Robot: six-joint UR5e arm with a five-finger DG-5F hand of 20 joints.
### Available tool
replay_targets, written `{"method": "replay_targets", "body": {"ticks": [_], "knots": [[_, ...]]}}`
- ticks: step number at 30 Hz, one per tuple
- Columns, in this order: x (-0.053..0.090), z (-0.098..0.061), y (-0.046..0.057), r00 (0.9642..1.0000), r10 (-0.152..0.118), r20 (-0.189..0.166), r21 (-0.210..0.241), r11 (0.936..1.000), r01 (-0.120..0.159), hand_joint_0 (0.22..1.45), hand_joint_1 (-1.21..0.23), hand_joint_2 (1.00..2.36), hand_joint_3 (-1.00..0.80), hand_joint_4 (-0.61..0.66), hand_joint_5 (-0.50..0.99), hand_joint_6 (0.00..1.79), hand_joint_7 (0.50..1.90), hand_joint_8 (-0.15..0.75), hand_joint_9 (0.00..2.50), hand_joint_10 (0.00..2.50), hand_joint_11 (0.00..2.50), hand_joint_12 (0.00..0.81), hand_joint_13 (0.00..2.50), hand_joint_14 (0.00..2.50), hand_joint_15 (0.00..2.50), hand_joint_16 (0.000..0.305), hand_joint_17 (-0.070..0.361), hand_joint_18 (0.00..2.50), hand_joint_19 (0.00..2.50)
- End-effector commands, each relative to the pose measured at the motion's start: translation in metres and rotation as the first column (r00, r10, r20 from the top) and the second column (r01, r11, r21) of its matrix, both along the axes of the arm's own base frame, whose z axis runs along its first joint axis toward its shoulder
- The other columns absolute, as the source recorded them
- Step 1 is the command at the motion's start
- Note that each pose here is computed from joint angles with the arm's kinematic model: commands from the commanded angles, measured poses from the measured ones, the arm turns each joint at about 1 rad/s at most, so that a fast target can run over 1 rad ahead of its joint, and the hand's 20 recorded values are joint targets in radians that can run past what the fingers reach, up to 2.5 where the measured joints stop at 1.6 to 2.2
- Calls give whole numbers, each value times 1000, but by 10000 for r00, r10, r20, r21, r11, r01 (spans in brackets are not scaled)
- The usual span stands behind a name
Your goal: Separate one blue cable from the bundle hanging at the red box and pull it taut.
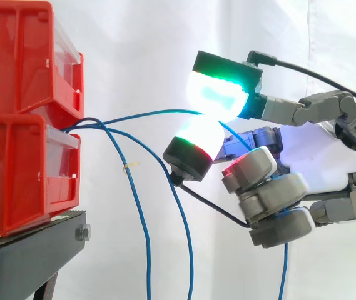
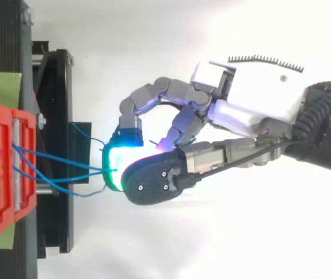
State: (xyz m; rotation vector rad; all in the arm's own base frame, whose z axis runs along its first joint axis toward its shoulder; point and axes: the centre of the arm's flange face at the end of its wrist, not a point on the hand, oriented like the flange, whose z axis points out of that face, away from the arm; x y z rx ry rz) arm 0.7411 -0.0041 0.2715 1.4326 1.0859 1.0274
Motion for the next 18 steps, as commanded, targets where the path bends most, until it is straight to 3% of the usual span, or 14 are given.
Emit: {"method": "replay_targets", "body": {"ticks": [1,2,4,6,7,10,18], "knots": [[0,0,0,10000,-1,-1,7,10000,1,803,-641,1000,-500,-109,-214,1006,1110,363,1212,11,1258,304,1084,659,1547,27,61,1065,1675],[0,0,0,10000,-1,-1,7,10000,1,803,-642,1000,-500,-109,-214,1006,1111,365,1214,10,1275,300,1060,814,1496,26,59,1085,1724],[0,0,0,10000,1,-4,-8,10000,-1,804,-641,1000,-500,-106,-213,1006,1107,367,1215,8,1303,320,984,1519,1368,26,58,1156,1947],[0,0,0,10000,1,-4,-8,10000,-1,806,-641,1000,-500,-103,-213,1006,1107,369,1221,9,1312,328,936,1750,1366,28,62,1191,2060],[0,0,0,10000,1,-4,-8,10000,-1,807,-641,1000,-500,-103,-213,1006,1105,367,1231,5,1326,330,886,2024,1336,29,66,1233,2134],[0,0,0,10000,1,-4,-8,10000,-1,809,-641,1000,-499,-102,-213,1007,1097,373,1245,3,1373,340,822,2437,1284,31,69,1206,2062],[0,0,0,10000,1,-4,-8,10000,-1,812,-640,1000,-495,-96,-213,1007,1096,373,1255,1,1376,342,818,2474,1288,31,70,1205,1995]]}}
